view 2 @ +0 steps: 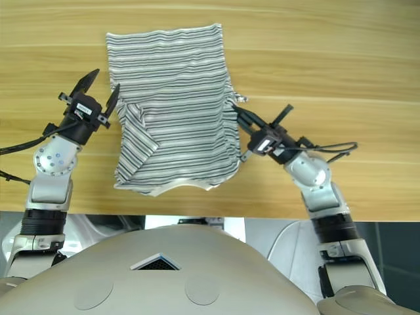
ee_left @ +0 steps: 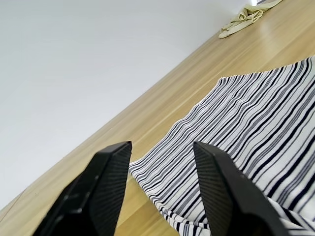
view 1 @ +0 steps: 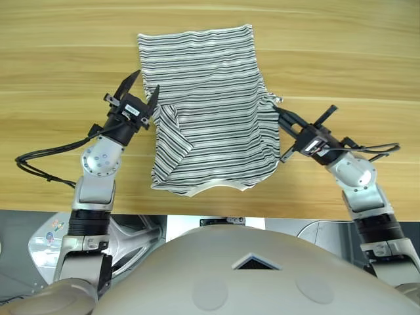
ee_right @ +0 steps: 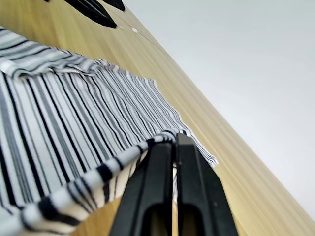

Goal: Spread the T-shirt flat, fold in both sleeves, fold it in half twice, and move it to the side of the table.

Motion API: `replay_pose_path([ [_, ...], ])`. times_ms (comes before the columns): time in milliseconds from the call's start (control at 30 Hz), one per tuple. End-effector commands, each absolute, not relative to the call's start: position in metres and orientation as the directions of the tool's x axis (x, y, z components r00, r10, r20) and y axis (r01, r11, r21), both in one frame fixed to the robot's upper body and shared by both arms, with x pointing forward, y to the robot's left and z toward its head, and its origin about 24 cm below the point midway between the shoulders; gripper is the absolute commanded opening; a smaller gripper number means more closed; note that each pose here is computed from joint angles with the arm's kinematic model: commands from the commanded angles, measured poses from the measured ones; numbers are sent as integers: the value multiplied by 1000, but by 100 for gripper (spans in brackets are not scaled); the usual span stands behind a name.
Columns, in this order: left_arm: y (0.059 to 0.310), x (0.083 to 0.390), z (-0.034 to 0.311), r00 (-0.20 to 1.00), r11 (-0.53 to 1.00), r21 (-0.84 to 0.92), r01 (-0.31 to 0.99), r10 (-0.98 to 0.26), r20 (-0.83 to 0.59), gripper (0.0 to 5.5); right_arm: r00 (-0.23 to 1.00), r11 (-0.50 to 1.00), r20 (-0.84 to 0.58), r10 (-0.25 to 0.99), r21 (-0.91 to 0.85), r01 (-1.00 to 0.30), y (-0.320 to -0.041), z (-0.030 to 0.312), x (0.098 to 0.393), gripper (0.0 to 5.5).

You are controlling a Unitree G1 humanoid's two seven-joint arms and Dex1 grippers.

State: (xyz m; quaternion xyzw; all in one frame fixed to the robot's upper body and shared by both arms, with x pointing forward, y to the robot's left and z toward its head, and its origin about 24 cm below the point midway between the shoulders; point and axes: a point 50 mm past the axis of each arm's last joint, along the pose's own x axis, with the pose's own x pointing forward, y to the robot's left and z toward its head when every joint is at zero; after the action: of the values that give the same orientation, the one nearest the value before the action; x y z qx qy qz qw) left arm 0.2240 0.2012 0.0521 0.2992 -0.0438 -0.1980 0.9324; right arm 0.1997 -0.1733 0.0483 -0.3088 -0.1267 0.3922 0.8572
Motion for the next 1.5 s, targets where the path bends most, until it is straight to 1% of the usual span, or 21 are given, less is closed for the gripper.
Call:
replay_pose_path([
  [33,196,223,49,909,734,574,364,-414,-47,236,587,402,-109,802,-628,-667,-153,32,199,1],
  [167,195,222,47,906,728,576,372,-420,-54,236,550,313,-213,807,-635,-706,-150,12,196,1],
  [433,192,221,46,902,726,574,379,-428,-55,236,533,244,-339,775,-617,-748,-164,-9,196,1],
  [500,192,221,46,901,724,574,382,-431,-56,236,541,260,-330,773,-613,-746,-164,-9,199,1],
  [533,193,220,44,900,718,578,387,-431,-68,236,540,258,-332,774,-613,-747,-164,-8,201,26],
  [633,197,213,40,883,680,599,424,-457,-107,236,515,233,-334,789,-612,-755,-164,-3,202,73],
  [733,209,203,42,863,633,624,458,-486,-141,236,467,228,-268,843,-607,-761,-155,8,195,128],
  [800,215,201,42,859,621,631,465,-489,-151,236,435,229,-235,869,-589,-775,-148,13,192,133],
  [900,220,205,41,865,624,633,457,-478,-154,236,397,204,-233,888,-574,-793,-143,15,190,133],
  [1000,225,206,39,866,617,638,460,-470,-170,236,395,222,-198,897,-571,-790,-140,23,190,133],
  [1067,232,203,37,856,575,664,477,-476,-203,236,421,257,-152,894,-596,-761,-140,33,194,133],
  [1133,246,196,37,842,511,699,501,-474,-257,236,494,355,-62,867,-619,-701,-150,54,202,133],
  [1167,256,187,33,823,442,721,534,-469,-321,236,548,411,-35,836,-622,-666,-164,64,203,133],
  [1200,265,176,29,789,343,741,578,-465,-401,236,601,433,-60,797,-637,-637,-184,66,202,133],
  [1233,272,164,26,749,251,741,623,-464,-472,236,647,422,-122,753,-664,-617,-206,63,199,133],
  [1267,278,152,26,711,165,735,658,-457,-534,236,691,387,-218,689,-695,-606,-231,55,194,133],
  [1300,285,141,29,689,115,725,679,-442,-575,236,720,310,-342,603,-732,-607,-256,45,186,133],
  [1333,288,133,32,672,86,715,694,-433,-601,236,734,259,-424,530,-744,-616,-275,37,177,133],
  [1367,291,126,34,659,57,709,703,-428,-619,236,743,239,-465,481,-746,-621,-287,32,168,133],
  [1433,287,119,35,630,11,702,712,-450,-633,236,730,214,-498,468,-737,-641,-289,23,155,133],
  [1500,273,110,35,578,-37,686,727,-506,-640,236,702,182,-506,502,-731,-657,-279,16,149,133],
])
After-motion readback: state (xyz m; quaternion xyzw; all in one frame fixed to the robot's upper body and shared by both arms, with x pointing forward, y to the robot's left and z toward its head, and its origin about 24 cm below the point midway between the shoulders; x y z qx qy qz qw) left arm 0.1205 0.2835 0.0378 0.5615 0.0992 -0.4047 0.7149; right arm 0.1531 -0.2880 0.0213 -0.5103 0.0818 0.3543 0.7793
